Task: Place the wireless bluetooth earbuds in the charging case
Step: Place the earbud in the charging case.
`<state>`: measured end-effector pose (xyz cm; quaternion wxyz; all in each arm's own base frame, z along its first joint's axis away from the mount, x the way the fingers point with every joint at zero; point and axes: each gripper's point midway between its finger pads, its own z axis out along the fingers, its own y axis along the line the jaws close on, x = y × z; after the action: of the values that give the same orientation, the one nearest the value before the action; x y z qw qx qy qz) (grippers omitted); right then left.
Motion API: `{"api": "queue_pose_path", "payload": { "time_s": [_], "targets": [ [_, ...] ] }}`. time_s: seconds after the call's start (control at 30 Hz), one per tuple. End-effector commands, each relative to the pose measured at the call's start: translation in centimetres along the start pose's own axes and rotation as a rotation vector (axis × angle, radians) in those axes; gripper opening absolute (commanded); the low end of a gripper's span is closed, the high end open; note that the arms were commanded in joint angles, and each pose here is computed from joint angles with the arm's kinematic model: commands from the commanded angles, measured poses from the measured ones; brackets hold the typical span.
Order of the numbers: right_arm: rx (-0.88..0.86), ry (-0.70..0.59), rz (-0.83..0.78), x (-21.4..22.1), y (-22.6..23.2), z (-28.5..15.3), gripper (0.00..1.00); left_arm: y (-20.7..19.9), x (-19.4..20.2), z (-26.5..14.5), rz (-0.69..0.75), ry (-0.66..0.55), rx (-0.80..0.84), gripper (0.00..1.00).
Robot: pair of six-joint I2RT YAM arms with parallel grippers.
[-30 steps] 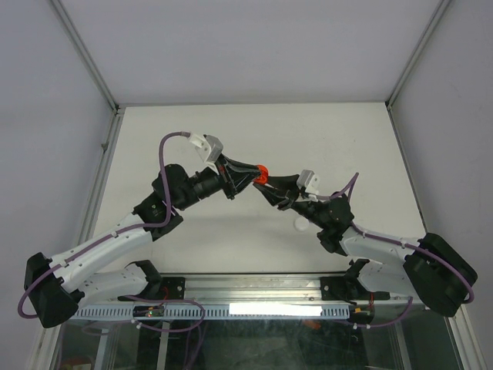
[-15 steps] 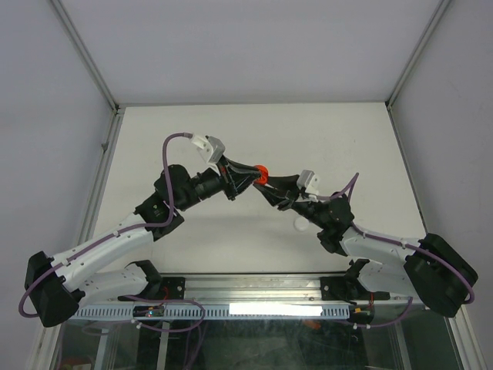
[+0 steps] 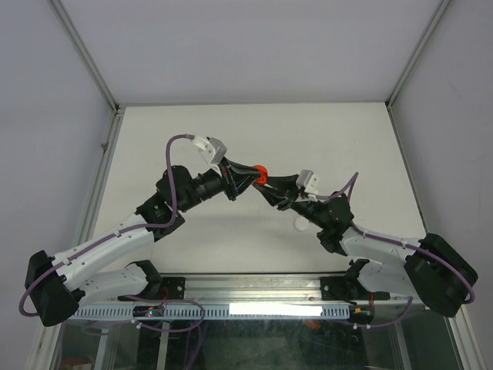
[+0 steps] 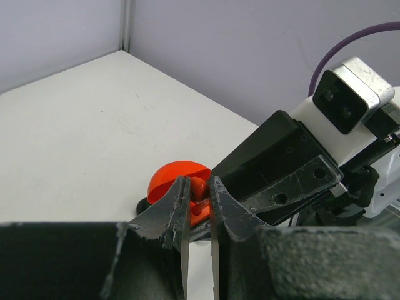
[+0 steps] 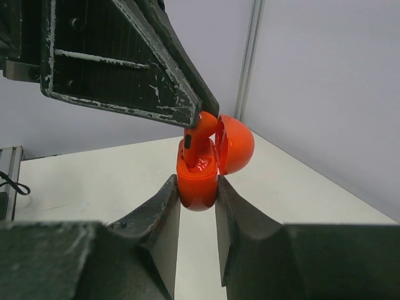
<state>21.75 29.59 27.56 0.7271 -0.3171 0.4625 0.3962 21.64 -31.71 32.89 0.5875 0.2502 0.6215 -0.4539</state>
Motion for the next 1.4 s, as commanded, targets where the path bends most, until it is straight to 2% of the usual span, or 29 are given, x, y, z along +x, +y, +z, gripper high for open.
{"api": "queue_pose_path", "payload": {
  "time_s": [0.0,0.13,0.37,0.6,0.83,1.27,1.37],
  "targets": [
    [-0.008,-0.121,-0.030,-4.1,-0.1,1.2,0.00,-0.1,-1.2,-0.3,0.037,-0.044,-0.008,0.12],
    [-0.011,-0.123,-0.030,-4.2,0.0,1.2,0.00,-0.2,-0.8,-0.1,0.035,-0.029,0.001,0.14],
    [-0.013,-0.112,-0.029,-3.8,0.0,1.2,0.00,-0.6,-1.0,-0.1,0.049,-0.017,0.017,0.26],
    [-0.015,-0.110,-0.027,-3.7,0.1,1.2,0.00,-0.2,-0.9,0.0,0.052,0.004,-0.004,0.32],
    [-0.017,-0.104,-0.029,-3.6,0.2,1.1,0.00,-1.0,-2.2,0.1,0.053,-0.009,0.022,0.35],
    [-0.016,-0.060,-0.017,-2.6,0.1,1.5,0.00,-1.7,-1.8,0.4,0.053,0.060,0.058,0.39],
    [0.006,-0.043,-0.011,-2.3,-0.3,1.6,0.00,-1.7,-2.9,-0.2,0.052,0.042,0.035,0.43]
  ]
}}
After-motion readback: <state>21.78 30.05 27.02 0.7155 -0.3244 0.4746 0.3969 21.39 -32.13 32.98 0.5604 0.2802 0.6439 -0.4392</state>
